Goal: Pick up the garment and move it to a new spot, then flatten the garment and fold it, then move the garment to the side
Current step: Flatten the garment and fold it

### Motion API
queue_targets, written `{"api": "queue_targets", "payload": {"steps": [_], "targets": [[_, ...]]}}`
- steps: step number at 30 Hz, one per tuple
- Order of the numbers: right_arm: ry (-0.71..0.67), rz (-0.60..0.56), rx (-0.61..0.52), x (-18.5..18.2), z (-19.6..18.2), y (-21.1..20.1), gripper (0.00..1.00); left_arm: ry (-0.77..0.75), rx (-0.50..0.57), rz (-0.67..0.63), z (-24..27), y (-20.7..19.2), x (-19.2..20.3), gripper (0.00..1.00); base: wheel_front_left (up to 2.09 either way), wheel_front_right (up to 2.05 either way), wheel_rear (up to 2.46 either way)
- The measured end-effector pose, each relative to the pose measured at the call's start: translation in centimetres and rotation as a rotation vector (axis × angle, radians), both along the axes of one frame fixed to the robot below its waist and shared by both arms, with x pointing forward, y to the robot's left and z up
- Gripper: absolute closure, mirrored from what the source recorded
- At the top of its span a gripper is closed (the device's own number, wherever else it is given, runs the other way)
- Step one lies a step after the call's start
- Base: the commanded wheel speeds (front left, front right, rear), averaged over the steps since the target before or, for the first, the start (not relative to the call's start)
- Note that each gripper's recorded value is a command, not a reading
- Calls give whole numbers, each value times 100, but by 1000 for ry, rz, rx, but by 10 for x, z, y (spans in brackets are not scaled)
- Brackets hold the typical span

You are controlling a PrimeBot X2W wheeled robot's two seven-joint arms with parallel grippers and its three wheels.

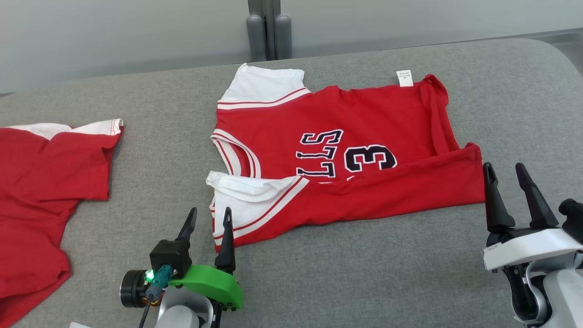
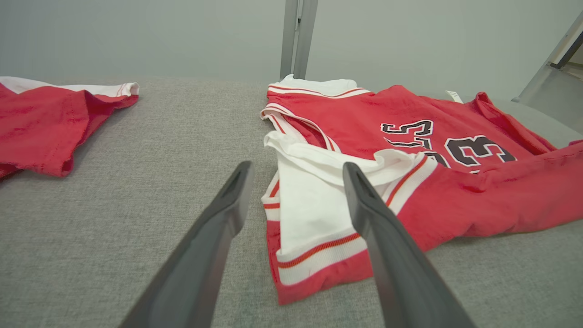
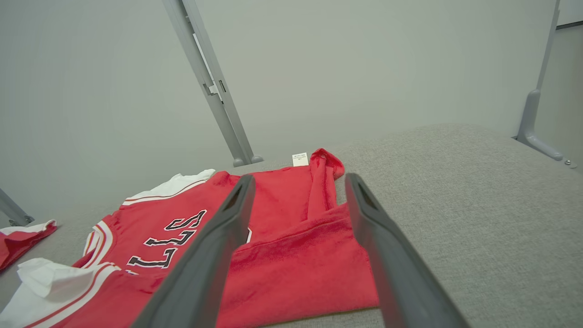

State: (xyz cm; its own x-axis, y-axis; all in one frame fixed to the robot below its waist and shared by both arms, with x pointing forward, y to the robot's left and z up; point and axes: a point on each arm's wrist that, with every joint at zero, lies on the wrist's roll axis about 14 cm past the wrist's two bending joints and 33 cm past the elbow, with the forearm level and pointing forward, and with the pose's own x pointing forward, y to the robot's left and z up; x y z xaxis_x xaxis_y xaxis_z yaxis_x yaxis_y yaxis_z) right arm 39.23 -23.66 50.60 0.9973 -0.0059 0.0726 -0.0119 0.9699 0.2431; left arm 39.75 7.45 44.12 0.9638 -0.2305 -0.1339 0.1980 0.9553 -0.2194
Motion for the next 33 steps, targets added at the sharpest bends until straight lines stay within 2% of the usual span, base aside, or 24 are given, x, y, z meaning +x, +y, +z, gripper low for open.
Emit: {"api": "queue_targets", "payload": {"steps": [8,18,19,24,33], "targets": [[-3,-22,-17,-1,2,-10,0,193,96,-9,-60,-3,-9,0,0,0,0],[13,-52,-25,-4,-3,-20,0,249,131,-40,-77,-11,-1,0,0,0,0],[16,-55,-27,-4,-3,-21,0,256,129,-50,-79,-12,-1,100,0,0,0],[80,-82,-43,-6,-23,-30,0,224,108,-66,-68,-18,5,100,0,0,0],[255,-86,-37,2,-77,-25,0,27,74,30,-10,1,26,100,0,0,0]]}}
